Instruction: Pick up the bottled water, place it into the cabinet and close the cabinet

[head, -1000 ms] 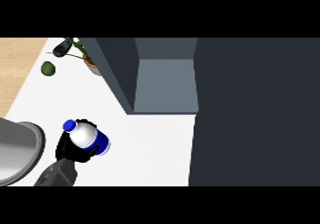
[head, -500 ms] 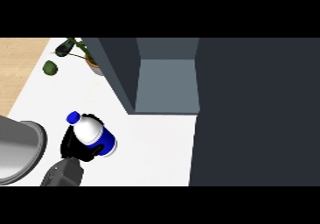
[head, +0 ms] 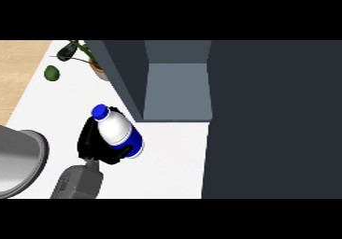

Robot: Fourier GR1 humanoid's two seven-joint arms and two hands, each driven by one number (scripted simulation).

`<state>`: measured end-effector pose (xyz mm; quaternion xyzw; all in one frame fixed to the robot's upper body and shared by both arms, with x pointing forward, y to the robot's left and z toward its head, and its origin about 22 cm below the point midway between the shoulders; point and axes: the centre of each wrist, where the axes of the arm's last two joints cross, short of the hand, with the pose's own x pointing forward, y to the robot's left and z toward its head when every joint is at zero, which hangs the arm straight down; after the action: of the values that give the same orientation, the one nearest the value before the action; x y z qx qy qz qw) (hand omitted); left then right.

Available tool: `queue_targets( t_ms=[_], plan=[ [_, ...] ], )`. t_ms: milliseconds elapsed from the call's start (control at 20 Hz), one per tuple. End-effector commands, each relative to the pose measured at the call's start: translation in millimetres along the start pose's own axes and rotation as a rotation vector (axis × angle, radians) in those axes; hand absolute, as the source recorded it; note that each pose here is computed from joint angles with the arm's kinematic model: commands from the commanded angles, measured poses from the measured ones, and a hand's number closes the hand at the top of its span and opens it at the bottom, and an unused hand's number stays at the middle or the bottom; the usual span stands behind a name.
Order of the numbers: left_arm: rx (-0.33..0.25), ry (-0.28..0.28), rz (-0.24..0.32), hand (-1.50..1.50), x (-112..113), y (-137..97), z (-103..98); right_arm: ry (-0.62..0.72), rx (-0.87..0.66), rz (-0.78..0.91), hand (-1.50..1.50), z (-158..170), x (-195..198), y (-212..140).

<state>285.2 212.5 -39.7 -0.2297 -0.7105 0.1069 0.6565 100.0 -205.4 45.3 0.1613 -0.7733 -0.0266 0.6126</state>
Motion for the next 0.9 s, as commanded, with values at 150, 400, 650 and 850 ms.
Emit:
queue_targets(
  t_ms=[150,400,650,850],
  plan=[
    [-0.006,-0.014,-0.071,1.5,27.8,-68.0,-32.3,0.002,0.012,0.006,-1.5,3.1,-1.1,4.3],
    [-0.017,-0.027,-0.126,1.5,24.0,-98.2,-61.4,0.007,-0.001,-0.01,-1.5,-15.5,-0.2,13.2],
    [-0.004,-0.102,-0.278,1.5,39.2,-133.7,-94.3,-0.003,0.008,-0.023,-1.5,-3.9,6.0,7.8],
    [0.019,-0.09,-0.323,1.5,40.5,-147.0,-110.9,-0.027,0.009,-0.041,-1.5,-19.4,6.3,14.9]
  ],
)
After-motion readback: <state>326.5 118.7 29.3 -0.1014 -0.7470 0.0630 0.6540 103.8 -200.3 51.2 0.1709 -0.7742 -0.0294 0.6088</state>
